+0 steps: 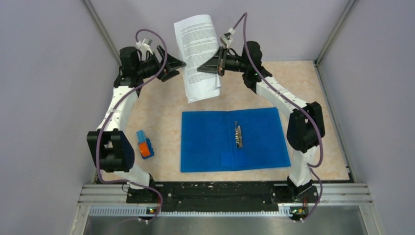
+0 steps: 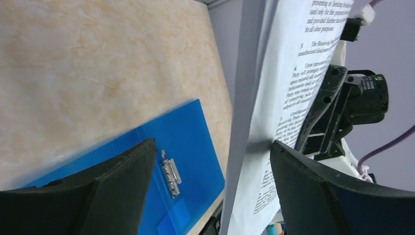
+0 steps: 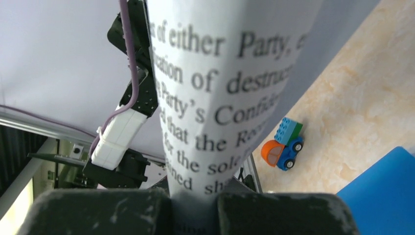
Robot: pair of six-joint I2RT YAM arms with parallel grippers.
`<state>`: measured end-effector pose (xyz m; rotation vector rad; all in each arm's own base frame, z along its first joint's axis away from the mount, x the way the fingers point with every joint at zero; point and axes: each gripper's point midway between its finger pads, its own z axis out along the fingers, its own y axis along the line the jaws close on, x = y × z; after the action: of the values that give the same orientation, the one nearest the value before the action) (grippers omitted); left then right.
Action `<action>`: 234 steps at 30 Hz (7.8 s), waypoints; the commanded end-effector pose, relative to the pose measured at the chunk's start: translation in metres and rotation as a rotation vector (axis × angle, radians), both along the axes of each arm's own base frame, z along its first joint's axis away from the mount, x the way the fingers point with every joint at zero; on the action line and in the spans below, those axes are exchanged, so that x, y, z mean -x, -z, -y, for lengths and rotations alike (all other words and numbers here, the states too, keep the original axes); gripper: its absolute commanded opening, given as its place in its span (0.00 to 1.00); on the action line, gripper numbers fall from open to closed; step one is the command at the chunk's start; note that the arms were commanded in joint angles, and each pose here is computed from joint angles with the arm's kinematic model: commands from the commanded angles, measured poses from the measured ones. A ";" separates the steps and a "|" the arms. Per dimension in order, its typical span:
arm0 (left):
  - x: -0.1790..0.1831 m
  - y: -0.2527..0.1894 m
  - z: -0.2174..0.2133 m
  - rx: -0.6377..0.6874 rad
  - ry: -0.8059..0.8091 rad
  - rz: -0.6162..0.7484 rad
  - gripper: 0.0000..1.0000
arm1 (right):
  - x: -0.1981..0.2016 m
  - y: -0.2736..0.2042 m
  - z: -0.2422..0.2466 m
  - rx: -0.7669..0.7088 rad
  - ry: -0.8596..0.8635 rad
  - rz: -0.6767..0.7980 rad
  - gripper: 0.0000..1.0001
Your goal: Put the files into the folder
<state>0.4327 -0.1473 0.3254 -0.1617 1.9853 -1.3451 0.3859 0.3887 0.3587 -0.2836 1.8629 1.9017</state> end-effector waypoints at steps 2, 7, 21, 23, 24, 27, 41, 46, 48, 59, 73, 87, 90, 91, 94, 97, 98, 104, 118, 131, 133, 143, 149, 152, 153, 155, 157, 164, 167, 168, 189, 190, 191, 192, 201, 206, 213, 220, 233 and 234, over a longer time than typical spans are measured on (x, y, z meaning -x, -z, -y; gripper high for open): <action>0.033 -0.040 0.034 0.053 0.109 0.126 0.90 | 0.033 -0.024 0.015 -0.018 -0.028 0.082 0.00; 0.051 -0.056 0.049 0.162 0.176 0.164 0.90 | 0.045 -0.024 0.022 0.008 -0.024 0.086 0.00; 0.072 -0.053 0.059 0.102 0.188 0.152 0.52 | 0.040 0.009 0.035 0.198 0.103 0.127 0.00; 0.073 -0.052 0.061 0.095 0.189 0.146 0.43 | 0.040 0.016 0.036 0.228 0.114 0.116 0.00; 0.073 -0.051 0.062 0.088 0.186 0.142 0.41 | 0.039 0.018 0.037 0.243 0.124 0.120 0.00; 0.074 -0.047 0.063 0.068 0.180 0.133 0.40 | 0.039 0.025 0.040 0.275 0.141 0.130 0.00; 0.064 -0.038 0.079 0.035 0.181 0.118 0.57 | 0.053 0.020 0.036 0.258 0.096 0.148 0.00; 0.058 -0.026 0.075 -0.075 0.127 0.112 0.58 | 0.058 0.014 0.036 0.242 0.086 0.150 0.00; 0.057 -0.019 0.071 -0.113 0.111 0.114 0.63 | 0.061 0.008 0.036 0.228 0.079 0.152 0.00; 0.066 -0.033 0.076 -0.030 0.196 0.149 0.70 | 0.071 -0.022 0.035 0.129 0.030 0.164 0.00; 0.091 -0.086 0.070 0.149 0.244 0.224 0.58 | 0.058 0.000 0.043 0.176 0.070 0.144 0.00; 0.094 -0.087 0.066 0.090 0.213 0.229 0.69 | 0.075 -0.029 0.041 0.077 -0.021 0.173 0.00; 0.093 -0.081 0.062 0.033 0.182 0.212 0.71 | 0.078 -0.034 0.041 0.062 -0.031 0.175 0.00; 0.092 -0.080 0.059 0.008 0.162 0.218 0.71 | 0.078 -0.036 0.042 0.058 -0.031 0.176 0.00; 0.089 -0.075 0.045 -0.055 0.094 0.217 0.78 | 0.080 -0.045 0.045 0.036 -0.032 0.180 0.00; 0.090 -0.073 0.036 -0.048 0.077 0.222 0.85 | 0.085 -0.059 0.047 0.003 -0.044 0.193 0.00; 0.091 -0.072 0.035 -0.032 0.085 0.218 0.89 | 0.086 -0.065 0.048 -0.009 -0.045 0.195 0.00; 0.105 -0.089 0.045 0.098 0.186 0.282 0.98 | 0.091 -0.086 0.048 -0.077 -0.073 0.198 0.00; 0.130 -0.134 0.053 0.305 0.320 0.360 0.98 | 0.087 -0.105 0.042 -0.182 -0.129 0.158 0.00; 0.134 -0.138 0.054 0.303 0.317 0.323 0.70 | 0.073 -0.085 0.036 -0.125 -0.100 0.138 0.00; 0.129 -0.133 0.054 0.279 0.296 0.312 0.59 | 0.072 -0.082 0.037 -0.115 -0.093 0.139 0.00; 0.136 -0.141 0.053 0.308 0.288 0.313 0.62 | 0.064 -0.070 0.042 -0.107 -0.078 0.122 0.00; 0.153 -0.166 0.051 0.370 0.290 0.342 0.76 | 0.066 -0.087 0.049 -0.170 -0.123 0.129 0.00; 0.159 -0.176 0.050 0.389 0.290 0.356 0.78 | 0.070 -0.095 0.050 -0.208 -0.156 0.121 0.00; 0.160 -0.178 0.050 0.388 0.287 0.357 0.78 | 0.071 -0.097 0.051 -0.225 -0.172 0.120 0.00; 0.158 -0.176 0.049 0.367 0.271 0.350 0.80 | 0.076 -0.102 0.053 -0.263 -0.199 0.116 0.00; 0.153 -0.170 0.049 0.335 0.248 0.337 0.81 | 0.080 -0.107 0.055 -0.296 -0.218 0.128 0.00; 0.138 -0.147 0.048 0.264 0.199 0.307 0.89 | 0.085 -0.113 0.059 -0.328 -0.239 0.123 0.00; 0.133 -0.143 0.049 0.265 0.198 0.293 0.90 | 0.088 -0.117 0.060 -0.333 -0.244 0.129 0.00; 0.133 -0.144 0.050 0.273 0.204 0.293 0.90 | 0.088 -0.118 0.060 -0.333 -0.243 0.129 0.00; 0.144 -0.174 0.067 0.329 0.287 0.367 0.58 | 0.060 -0.080 0.043 -0.105 -0.095 0.132 0.00; 0.142 -0.171 0.067 0.319 0.280 0.358 0.54 | 0.060 -0.080 0.044 -0.096 -0.087 0.139 0.00; 0.141 -0.170 0.067 0.311 0.274 0.355 0.51 | 0.061 -0.081 0.045 -0.090 -0.081 0.145 0.00; 0.138 -0.167 0.067 0.306 0.270 0.344 0.50 | 0.061 -0.082 0.045 -0.087 -0.077 0.152 0.00; 0.118 -0.139 0.071 0.224 0.220 0.284 0.56 | 0.070 -0.089 0.048 -0.088 -0.086 0.169 0.00; 0.115 -0.134 0.072 0.217 0.216 0.279 0.59 | 0.073 -0.091 0.049 -0.090 -0.090 0.176 0.00; 0.109 -0.135 0.076 0.218 0.222 0.285 0.60 | 0.078 -0.087 0.048 -0.082 -0.105 0.176 0.00; 0.104 -0.139 0.081 0.224 0.228 0.297 0.57 | 0.081 -0.086 0.049 -0.074 -0.110 0.178 0.00; 0.089 -0.127 0.095 0.186 0.232 0.279 0.25 | 0.084 -0.070 0.052 -0.013 -0.087 0.183 0.00; 0.087 -0.125 0.095 0.177 0.230 0.278 0.20 | 0.083 -0.067 0.052 0.002 -0.081 0.187 0.00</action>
<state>0.3423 -0.2389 0.4403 0.1167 1.7259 -1.6431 0.3216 0.3446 0.4080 -0.4470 1.8112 1.9250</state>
